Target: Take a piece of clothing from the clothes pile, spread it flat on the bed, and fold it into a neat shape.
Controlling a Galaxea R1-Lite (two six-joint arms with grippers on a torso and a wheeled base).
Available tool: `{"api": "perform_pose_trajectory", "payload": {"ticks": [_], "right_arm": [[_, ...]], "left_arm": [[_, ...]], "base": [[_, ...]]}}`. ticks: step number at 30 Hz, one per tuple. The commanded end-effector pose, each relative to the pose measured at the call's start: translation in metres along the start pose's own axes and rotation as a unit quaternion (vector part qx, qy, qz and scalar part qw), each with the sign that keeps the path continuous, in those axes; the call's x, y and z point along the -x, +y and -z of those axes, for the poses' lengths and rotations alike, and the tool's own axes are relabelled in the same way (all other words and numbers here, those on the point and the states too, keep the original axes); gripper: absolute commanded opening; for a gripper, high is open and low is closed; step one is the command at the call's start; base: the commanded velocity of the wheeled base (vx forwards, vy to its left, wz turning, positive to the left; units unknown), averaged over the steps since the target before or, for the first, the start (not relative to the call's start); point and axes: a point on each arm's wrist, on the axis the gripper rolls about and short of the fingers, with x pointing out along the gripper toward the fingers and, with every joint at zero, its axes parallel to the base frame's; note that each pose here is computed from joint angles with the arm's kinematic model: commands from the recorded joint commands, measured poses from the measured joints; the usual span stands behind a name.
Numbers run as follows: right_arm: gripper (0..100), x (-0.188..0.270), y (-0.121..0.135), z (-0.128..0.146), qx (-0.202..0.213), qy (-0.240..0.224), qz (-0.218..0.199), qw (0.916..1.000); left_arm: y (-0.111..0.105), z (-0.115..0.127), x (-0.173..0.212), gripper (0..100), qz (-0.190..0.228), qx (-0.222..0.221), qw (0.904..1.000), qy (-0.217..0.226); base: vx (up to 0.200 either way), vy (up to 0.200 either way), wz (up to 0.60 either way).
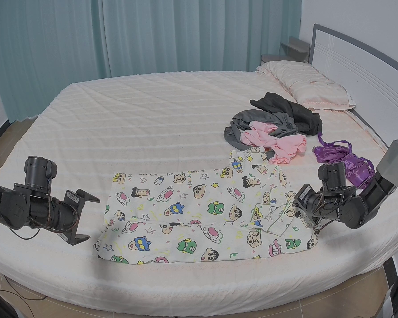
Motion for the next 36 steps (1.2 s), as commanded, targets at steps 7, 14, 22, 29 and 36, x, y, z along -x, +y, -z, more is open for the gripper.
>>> {"api": "perform_pose_trajectory", "payload": {"ticks": [7, 14, 22, 29, 36], "right_arm": [[0, 0.002, -0.008, 0.002, 0.025, 0.010, 0.017, 0.9995], [100, -0.013, -0.012, 0.006, 0.024, 0.014, 0.022, 0.9994], [100, -0.016, -0.012, -0.002, 0.017, -0.002, 0.014, 0.9998], [0, -0.015, -0.014, -0.009, 0.012, -0.010, 0.014, 0.9998], [0, -0.010, -0.011, -0.008, 0.013, -0.014, 0.005, 0.9998]], "left_arm": [[0.003, 0.001, -0.001, 100, -0.001, 0.000, 1.0000, 0.000], [0.003, 0.000, -0.002, 100, -0.002, 0.001, 1.0000, 0.000], [0.003, 0.000, -0.002, 100, -0.003, 0.001, 1.0000, 0.000], [0.003, 0.000, -0.002, 100, -0.003, 0.001, 1.0000, 0.000], [0.003, 0.000, -0.001, 100, -0.002, 0.001, 1.0000, 0.000]], "base": [[0.000, 0.000, 0.00], [0.000, 0.000, 0.00], [0.000, 0.000, 0.00], [0.000, 0.000, 0.00], [0.000, 0.000, 0.00]]}}
